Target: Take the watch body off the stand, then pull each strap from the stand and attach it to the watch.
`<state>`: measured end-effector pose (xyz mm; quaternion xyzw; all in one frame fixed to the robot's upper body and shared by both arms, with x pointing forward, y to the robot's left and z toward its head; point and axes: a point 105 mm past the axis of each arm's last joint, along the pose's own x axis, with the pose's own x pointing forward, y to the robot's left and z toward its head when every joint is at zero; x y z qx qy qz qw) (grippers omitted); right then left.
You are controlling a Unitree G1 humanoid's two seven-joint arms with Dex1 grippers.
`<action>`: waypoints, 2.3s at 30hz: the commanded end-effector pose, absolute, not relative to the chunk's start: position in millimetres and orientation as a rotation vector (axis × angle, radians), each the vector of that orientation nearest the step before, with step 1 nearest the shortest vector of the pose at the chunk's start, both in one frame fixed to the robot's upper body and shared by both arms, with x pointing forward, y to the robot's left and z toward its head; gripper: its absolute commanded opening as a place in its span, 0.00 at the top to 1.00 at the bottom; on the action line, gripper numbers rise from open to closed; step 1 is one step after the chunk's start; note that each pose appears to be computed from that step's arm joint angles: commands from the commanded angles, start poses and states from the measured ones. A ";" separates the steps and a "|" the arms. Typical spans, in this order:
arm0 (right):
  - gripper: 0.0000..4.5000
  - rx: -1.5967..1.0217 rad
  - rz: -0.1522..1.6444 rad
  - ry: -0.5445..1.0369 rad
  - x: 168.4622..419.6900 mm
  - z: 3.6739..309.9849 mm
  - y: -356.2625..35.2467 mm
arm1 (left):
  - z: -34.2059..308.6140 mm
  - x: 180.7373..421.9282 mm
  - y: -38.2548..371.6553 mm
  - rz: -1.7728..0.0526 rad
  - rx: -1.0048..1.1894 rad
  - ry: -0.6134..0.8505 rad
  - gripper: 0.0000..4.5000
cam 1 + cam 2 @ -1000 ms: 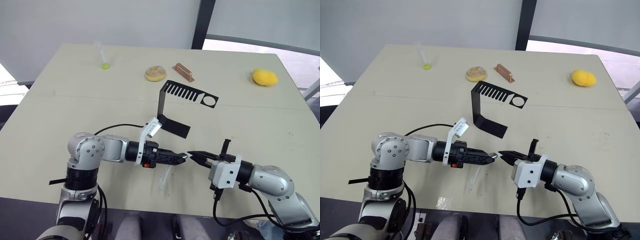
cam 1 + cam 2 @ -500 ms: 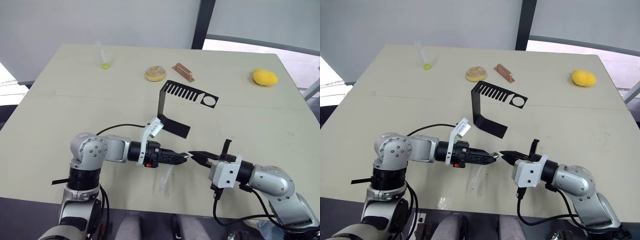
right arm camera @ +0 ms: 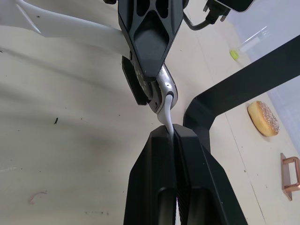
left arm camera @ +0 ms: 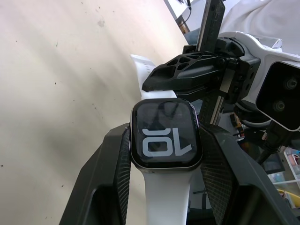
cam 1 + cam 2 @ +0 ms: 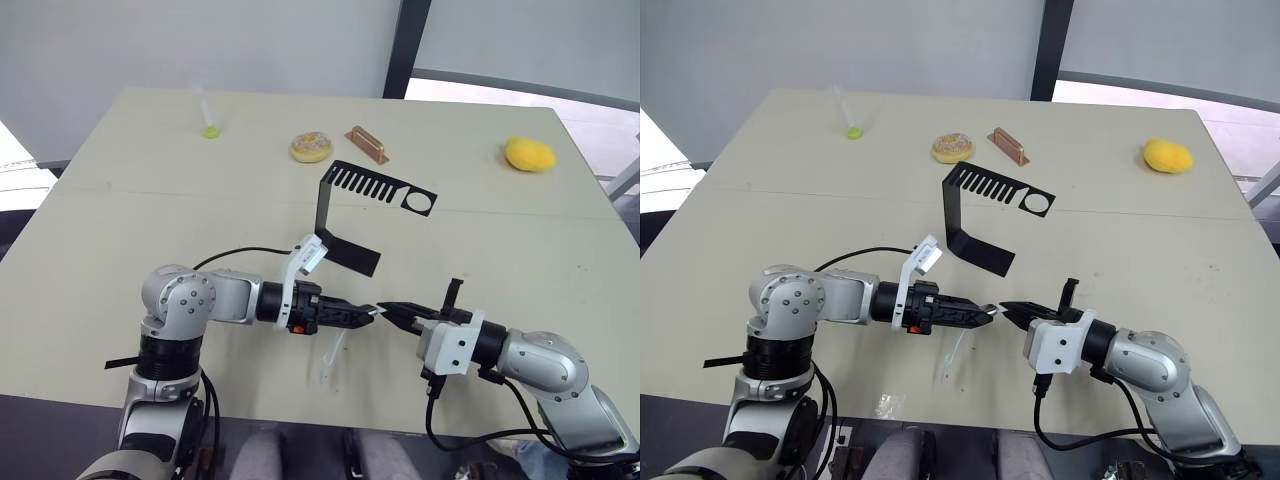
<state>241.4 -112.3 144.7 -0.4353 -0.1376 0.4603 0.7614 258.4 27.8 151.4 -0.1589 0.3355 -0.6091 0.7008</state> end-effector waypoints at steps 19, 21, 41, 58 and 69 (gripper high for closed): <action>0.01 -0.909 0.902 -0.252 217.8 163.6 -178.9 | 188.1 252.1 74.0 -1.616 -0.072 0.200 0.64; 0.01 -0.822 0.853 -0.257 210.4 171.5 -189.2 | 190.4 259.0 83.6 -1.600 0.148 -0.020 0.64; 0.01 -0.407 0.732 -0.035 166.0 167.7 -221.3 | 148.0 271.4 23.0 -1.742 0.486 -0.057 0.64; 0.01 -0.354 0.769 0.039 157.0 150.6 -220.6 | 93.8 279.3 14.0 -1.614 0.559 0.148 0.64; 0.00 -0.459 0.827 0.077 171.8 153.3 -249.6 | 150.5 273.6 124.4 -1.310 0.399 -0.090 0.01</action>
